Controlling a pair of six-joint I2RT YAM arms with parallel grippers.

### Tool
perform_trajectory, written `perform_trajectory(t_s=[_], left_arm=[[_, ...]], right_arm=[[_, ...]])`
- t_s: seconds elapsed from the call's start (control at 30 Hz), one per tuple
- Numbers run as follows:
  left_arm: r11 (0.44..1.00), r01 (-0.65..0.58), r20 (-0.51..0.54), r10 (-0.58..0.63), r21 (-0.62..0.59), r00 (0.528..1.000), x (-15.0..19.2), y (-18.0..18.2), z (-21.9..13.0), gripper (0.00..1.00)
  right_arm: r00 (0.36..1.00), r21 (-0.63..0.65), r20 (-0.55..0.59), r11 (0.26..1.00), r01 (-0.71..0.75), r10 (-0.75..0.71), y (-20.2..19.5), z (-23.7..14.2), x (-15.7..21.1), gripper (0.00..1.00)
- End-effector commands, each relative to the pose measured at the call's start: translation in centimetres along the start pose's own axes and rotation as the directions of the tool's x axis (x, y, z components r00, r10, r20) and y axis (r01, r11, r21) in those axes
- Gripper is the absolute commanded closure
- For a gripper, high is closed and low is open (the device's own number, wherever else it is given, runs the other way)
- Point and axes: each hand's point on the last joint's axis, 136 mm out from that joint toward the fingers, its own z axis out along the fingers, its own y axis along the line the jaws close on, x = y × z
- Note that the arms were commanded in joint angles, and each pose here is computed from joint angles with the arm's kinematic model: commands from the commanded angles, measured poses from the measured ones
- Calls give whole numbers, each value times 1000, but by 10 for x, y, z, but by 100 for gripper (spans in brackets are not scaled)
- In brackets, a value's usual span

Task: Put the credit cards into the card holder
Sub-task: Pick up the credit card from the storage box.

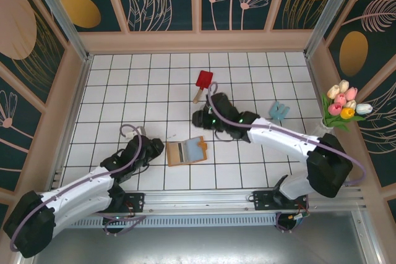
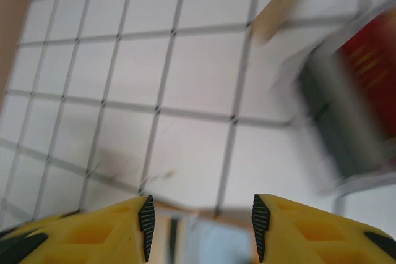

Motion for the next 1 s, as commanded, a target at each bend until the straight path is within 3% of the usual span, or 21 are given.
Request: perform_trajectory(t_s=[0.0,0.23,0.37,0.63,0.97], left_arm=[[997,-52,40,49,64,998,-19,-39,2,62],[985,-106,-115,123,138,986,-9,-108,53,47],[983,-106,-158,130,153,979,-7,-132,81,45],[989,-48,-228,79,140,970,6,-139,121,43],[991,-12,-261,47,134,964,14,-136,139,43]], right_arm=[[975,228,-72,948,220,-209,-54,-3,-10,52],[914,340,-208,850,401,-348,-76,28,-22,52],[901,358,-238,829,429,-364,-82,43,-24,54],[879,394,-304,791,468,-368,-100,62,-16,57],[859,445,-343,739,506,-381,-115,71,-13,58]])
